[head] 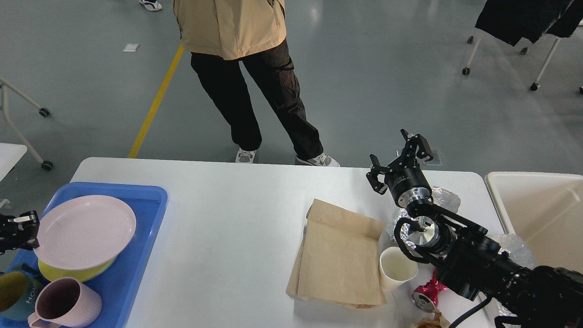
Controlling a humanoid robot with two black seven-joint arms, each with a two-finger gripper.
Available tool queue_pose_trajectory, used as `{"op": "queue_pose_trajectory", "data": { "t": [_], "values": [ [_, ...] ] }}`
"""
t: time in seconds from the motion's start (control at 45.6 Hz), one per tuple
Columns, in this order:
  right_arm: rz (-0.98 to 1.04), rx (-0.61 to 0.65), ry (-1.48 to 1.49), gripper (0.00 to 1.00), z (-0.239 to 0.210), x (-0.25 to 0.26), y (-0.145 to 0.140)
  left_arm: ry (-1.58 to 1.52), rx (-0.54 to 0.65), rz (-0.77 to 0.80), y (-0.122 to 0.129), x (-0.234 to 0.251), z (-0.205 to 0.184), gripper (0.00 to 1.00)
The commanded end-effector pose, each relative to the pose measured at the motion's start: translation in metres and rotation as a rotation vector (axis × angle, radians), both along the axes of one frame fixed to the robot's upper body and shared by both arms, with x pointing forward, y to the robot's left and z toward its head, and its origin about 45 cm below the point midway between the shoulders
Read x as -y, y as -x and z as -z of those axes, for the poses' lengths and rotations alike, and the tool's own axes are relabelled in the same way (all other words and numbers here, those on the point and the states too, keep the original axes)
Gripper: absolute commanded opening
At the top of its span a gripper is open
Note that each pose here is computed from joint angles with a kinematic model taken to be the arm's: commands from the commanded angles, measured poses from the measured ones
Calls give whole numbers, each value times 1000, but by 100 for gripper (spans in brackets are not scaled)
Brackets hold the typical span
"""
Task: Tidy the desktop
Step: 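Lay the pink plate onto the yellow plate in the tray, release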
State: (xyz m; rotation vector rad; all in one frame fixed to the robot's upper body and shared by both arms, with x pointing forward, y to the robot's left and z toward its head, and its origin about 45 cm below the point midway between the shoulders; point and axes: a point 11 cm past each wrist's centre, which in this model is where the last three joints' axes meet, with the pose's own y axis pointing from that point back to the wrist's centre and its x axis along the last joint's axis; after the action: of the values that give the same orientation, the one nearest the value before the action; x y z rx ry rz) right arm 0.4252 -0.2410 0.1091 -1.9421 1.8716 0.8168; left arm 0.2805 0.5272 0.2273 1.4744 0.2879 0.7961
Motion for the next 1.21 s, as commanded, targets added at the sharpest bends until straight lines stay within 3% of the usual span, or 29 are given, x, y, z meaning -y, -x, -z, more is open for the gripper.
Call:
{"op": "queue_pose_trajectory", "data": {
  "t": [0.0, 0.153, 0.351, 0.877, 1.03, 1.184],
  "values": [
    [1, 1, -1, 100, 0, 0, 0, -21, 67, -63, 17, -24, 27, 0],
    [1, -1, 1, 100, 0, 1, 0, -75, 118, -87, 36, -34, 71, 0],
    [1, 1, 1, 100, 0, 0, 0, -131, 164, -173, 33, -34, 104, 0],
    [0, 1, 0, 100, 0, 0, 0, -103, 194, -187, 21, -26, 105, 1],
    [0, 1, 0, 100, 0, 0, 0, -108, 199, -185, 20, -26, 104, 9],
    [0, 0, 0, 100, 0, 0, 0, -101, 202, -183, 18, -25, 104, 38]
  ]
}}
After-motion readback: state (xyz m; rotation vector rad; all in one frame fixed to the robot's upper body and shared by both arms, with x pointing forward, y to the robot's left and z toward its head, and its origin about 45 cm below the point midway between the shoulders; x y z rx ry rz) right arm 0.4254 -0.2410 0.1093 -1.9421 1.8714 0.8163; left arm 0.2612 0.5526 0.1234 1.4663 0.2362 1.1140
